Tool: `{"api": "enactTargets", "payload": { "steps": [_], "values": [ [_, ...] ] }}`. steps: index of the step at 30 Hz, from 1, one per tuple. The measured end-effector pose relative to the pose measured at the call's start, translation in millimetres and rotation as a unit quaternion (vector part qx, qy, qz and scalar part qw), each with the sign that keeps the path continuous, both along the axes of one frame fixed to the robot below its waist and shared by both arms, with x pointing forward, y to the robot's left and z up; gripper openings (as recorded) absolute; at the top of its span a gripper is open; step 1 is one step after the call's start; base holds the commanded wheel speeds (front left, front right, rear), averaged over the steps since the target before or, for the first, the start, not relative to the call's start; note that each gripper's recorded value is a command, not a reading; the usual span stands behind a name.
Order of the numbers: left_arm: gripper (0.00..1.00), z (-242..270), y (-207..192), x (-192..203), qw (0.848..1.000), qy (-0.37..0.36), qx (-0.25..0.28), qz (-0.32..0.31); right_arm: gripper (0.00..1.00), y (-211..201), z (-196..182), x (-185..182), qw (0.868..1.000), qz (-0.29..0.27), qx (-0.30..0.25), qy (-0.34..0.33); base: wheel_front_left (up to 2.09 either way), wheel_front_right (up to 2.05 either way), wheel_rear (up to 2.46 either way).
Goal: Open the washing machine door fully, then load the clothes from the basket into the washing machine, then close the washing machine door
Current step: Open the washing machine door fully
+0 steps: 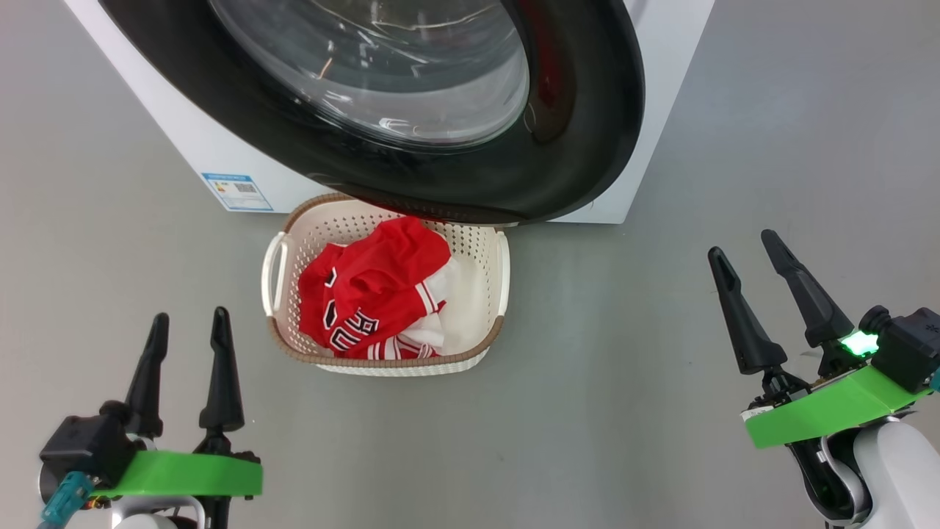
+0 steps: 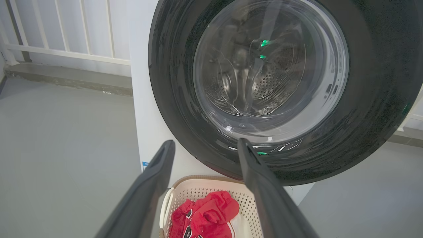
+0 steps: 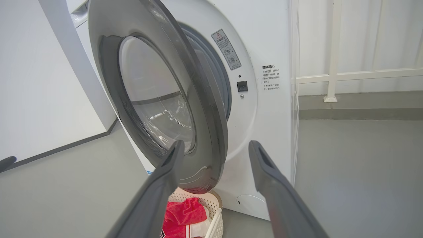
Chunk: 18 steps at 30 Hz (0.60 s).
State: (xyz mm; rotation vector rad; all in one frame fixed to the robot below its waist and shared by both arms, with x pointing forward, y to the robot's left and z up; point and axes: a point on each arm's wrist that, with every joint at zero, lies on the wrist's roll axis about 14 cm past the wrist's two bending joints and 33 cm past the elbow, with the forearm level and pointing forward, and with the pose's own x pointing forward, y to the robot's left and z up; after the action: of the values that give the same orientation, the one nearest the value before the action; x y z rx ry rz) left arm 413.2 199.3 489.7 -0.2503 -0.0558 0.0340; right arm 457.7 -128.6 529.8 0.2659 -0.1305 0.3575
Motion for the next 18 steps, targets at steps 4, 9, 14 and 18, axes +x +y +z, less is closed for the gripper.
{"api": "enactTargets", "payload": {
  "steps": [4, 9, 14, 18],
  "values": [
    [1.00, -1, 0, 0, 1.000, 0.001, 0.000, -0.001, 1.00, 0, -2, 0, 1.000, 0.001, -0.001, 0.002, 0.00, 0.00, 0.00],
    [1.00, -3, -1, 1, 1.000, 0.003, 0.000, -0.001, 0.14, -1, 0, 3, 1.000, 0.001, -0.003, -0.001, 0.00, 0.00, 0.00],
    [1.00, -5, -1, 2, 1.000, 0.007, 0.000, -0.001, 0.00, -2, 7, 11, 1.000, 0.004, 0.005, -0.008, 0.00, 0.00, 0.00],
    [1.00, -7, -1, 2, 1.000, 0.009, 0.000, -0.002, 0.00, 0, 17, 19, 1.000, 0.011, 0.021, -0.016, 0.00, 0.00, 0.00]
  ]
}}
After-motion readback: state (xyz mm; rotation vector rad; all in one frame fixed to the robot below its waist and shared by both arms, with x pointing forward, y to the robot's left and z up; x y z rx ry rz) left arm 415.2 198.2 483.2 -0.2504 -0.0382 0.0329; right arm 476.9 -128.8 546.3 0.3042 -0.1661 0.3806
